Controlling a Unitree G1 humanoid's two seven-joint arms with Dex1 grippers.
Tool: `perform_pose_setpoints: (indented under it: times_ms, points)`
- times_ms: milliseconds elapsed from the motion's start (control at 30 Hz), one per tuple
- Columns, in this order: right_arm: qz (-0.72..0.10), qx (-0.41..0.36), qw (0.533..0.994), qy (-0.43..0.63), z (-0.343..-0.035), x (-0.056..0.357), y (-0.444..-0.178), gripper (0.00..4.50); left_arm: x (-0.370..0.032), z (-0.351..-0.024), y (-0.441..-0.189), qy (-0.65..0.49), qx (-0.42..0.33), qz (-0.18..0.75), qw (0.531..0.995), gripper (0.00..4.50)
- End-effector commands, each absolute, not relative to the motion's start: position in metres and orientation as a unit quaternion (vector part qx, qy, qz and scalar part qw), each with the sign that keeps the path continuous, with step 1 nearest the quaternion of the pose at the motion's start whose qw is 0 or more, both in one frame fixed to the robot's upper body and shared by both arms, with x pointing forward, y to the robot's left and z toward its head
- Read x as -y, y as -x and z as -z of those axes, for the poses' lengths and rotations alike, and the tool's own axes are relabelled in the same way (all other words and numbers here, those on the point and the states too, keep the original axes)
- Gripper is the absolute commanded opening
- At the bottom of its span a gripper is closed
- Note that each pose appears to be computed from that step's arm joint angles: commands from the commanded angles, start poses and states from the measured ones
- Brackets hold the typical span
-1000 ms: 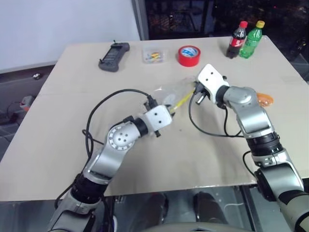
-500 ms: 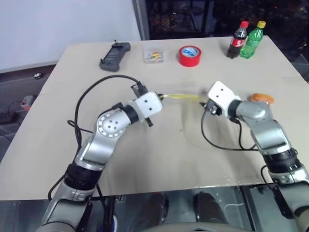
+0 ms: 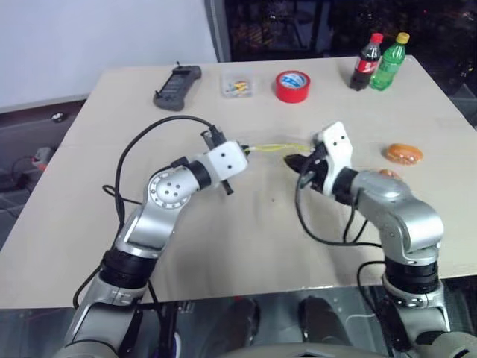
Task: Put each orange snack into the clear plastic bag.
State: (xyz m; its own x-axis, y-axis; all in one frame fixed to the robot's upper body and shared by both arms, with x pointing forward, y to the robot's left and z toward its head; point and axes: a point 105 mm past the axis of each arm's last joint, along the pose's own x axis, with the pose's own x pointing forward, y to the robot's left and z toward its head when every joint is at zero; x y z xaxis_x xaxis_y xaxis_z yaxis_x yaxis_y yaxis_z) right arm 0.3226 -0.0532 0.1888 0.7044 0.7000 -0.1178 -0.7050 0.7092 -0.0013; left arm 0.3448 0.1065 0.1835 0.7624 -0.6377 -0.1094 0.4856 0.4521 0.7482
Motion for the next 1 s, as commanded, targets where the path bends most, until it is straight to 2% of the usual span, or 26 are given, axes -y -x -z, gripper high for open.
perform_pose_setpoints:
  times_ms: [33,300,500,633,700,767,833,900,1000]
  points:
    - [-0.376,-0.032,0.926,0.004,-0.202,0.039,-0.328,0.07,-0.105,-0.194,-0.341,-0.404,0.115,0.331,0.845,0.0]
    - [-0.374,-0.037,0.926,-0.027,-0.201,0.027,-0.337,0.07,-0.1,-0.191,-0.337,-0.401,0.116,0.338,0.843,0.0]
    - [-0.339,-0.047,0.934,-0.102,-0.201,0.025,-0.346,0.07,-0.096,-0.19,-0.333,-0.404,0.117,0.35,0.837,0.0]
    - [-0.321,-0.061,0.926,-0.191,-0.203,0.028,-0.353,0.07,-0.096,-0.188,-0.333,-0.403,0.113,0.354,0.836,0.0]
    - [-0.307,-0.063,0.93,-0.192,-0.202,0.031,-0.356,0.07,-0.096,-0.188,-0.332,-0.402,0.112,0.358,0.835,0.0]
    - [-0.276,-0.06,0.952,-0.119,-0.192,0.039,-0.364,0.07,-0.095,-0.187,-0.33,-0.402,0.113,0.365,0.832,0.0]
    - [-0.247,-0.023,0.967,0.058,-0.184,0.047,-0.373,0.07,-0.094,-0.188,-0.327,-0.401,0.114,0.372,0.83,0.0]
    - [-0.247,0.021,0.941,0.232,-0.176,0.048,-0.377,0.07,-0.095,-0.188,-0.326,-0.403,0.113,0.374,0.827,0.0]
    - [-0.263,0.078,0.878,0.393,-0.172,0.047,-0.379,0.07,-0.098,-0.186,-0.326,-0.41,0.106,0.377,0.824,0.0]
